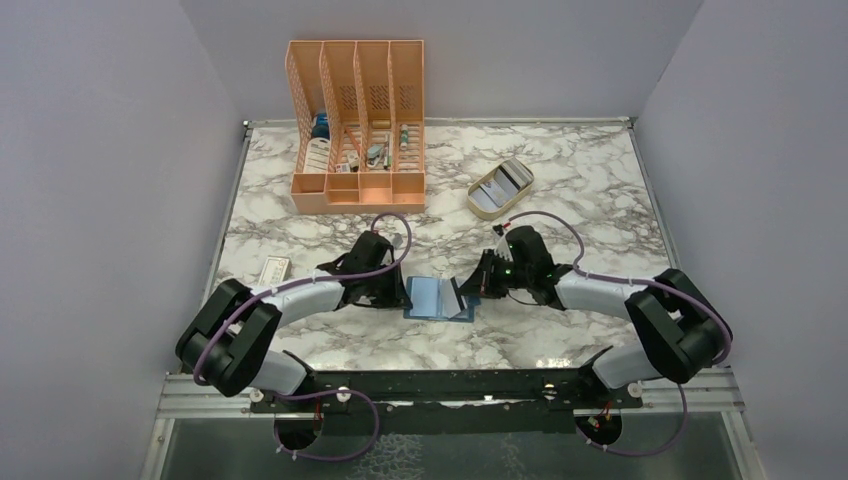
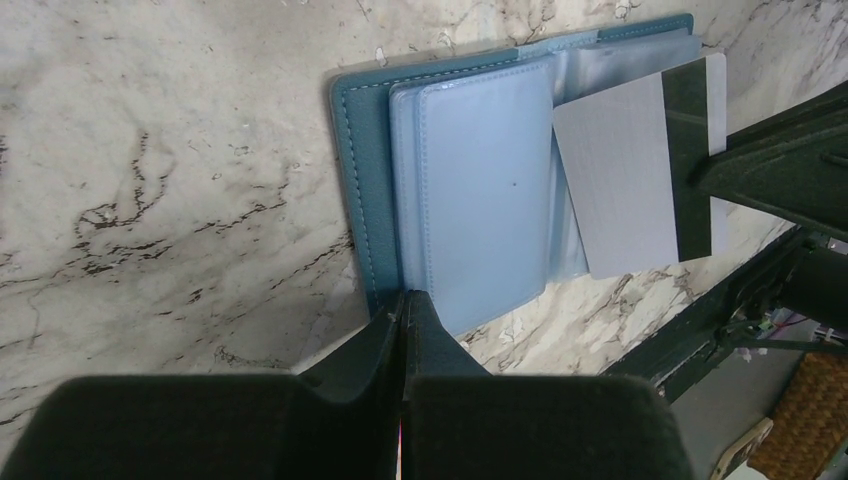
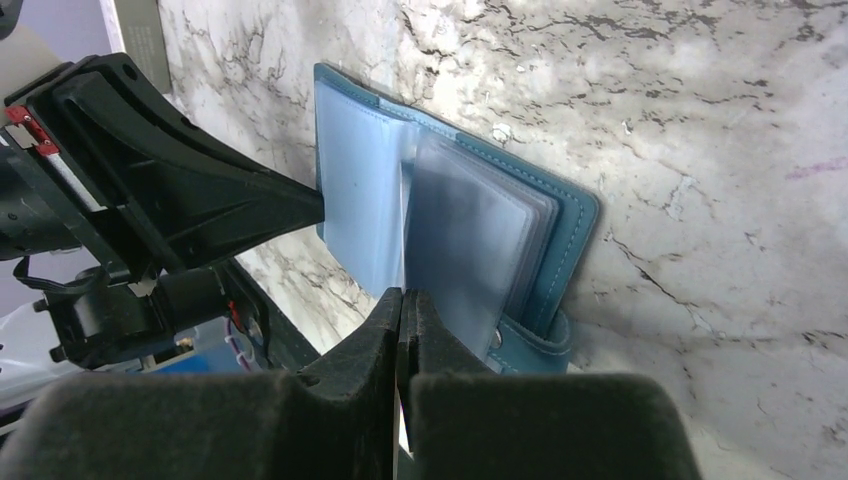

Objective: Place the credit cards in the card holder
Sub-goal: Insert the credit card into the card holder.

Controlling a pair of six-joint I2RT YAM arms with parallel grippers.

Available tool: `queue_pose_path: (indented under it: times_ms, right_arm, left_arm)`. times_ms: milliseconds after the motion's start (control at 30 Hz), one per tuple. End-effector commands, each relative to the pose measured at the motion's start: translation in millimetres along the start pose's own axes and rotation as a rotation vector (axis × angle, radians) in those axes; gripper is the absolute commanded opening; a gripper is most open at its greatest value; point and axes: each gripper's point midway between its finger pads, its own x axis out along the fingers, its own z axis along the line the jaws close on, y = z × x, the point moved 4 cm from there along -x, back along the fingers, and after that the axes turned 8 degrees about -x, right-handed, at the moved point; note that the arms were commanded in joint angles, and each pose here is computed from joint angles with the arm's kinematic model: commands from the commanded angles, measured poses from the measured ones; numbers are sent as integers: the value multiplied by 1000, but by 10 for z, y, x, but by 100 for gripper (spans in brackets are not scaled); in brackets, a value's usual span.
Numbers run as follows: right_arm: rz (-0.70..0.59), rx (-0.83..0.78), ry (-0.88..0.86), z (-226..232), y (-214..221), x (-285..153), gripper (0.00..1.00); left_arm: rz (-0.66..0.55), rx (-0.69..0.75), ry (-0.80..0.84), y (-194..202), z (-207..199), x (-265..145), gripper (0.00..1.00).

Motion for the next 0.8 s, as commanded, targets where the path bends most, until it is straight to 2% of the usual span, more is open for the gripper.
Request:
queue_pose_path:
  times_ms: [0,533,667,767]
  right_arm:
    - [-2,-4,-57,67,8,66,1]
    - [25,-1,-108,108,62,121,1]
    - [4,-23,-81,127,4,74,1]
    - [-16,-32,-31,97,-49,54,1]
  left_arm:
    - [12,-25,-44,104,137,2,0]
    - [22,-35,-48,132,155,5,1]
    - [-5,-38,-68,68,128,-41,12]
    - [-31,-34,-90,-6,94,-90,15]
